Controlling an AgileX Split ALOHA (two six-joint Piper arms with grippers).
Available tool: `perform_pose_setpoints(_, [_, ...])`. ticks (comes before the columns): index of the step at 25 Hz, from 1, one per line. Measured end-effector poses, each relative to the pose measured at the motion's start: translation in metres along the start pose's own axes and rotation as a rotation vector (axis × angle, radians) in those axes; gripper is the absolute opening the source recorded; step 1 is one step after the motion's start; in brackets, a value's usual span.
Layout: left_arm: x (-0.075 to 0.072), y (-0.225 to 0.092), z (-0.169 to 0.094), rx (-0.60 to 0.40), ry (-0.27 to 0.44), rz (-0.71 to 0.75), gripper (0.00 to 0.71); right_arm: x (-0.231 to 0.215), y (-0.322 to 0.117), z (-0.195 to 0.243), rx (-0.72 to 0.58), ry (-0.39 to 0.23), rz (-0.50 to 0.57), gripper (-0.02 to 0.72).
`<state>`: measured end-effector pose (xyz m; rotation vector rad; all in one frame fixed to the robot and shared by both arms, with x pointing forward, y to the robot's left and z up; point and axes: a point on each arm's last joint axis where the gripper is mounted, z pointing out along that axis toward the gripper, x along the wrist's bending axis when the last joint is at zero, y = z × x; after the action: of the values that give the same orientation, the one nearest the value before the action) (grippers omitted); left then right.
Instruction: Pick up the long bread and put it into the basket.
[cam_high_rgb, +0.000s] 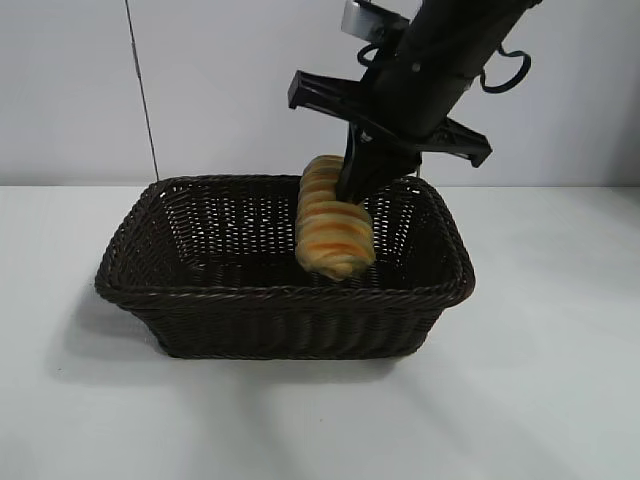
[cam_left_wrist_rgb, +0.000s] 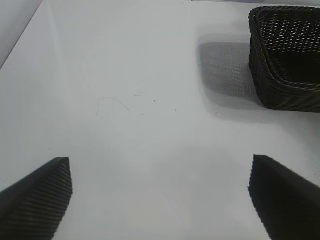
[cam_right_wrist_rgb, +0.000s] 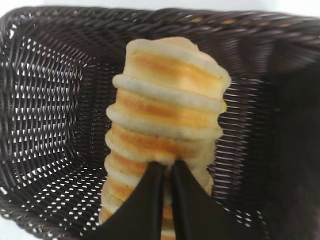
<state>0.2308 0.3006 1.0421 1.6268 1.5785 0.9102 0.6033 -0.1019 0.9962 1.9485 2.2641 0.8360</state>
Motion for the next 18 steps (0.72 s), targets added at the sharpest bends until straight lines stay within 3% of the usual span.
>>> perform_pose_setpoints(5, [0.000, 0.000, 0.000, 0.000, 0.000, 0.000, 0.694, 0.005, 0.006, -0.008, 0.023, 0.007, -0.022, 0.626])
perform_pose_setpoints(11, [0.000, 0.000, 0.000, 0.000, 0.000, 0.000, 0.694, 0.017, 0.024, -0.034, 0.038, 0.003, -0.083, 0.687])
perform_pose_setpoints(18, [-0.001, 0.000, 0.000, 0.000, -0.014, -0.011, 0.694, 0.015, 0.046, -0.071, 0.044, -0.090, -0.109, 0.693])
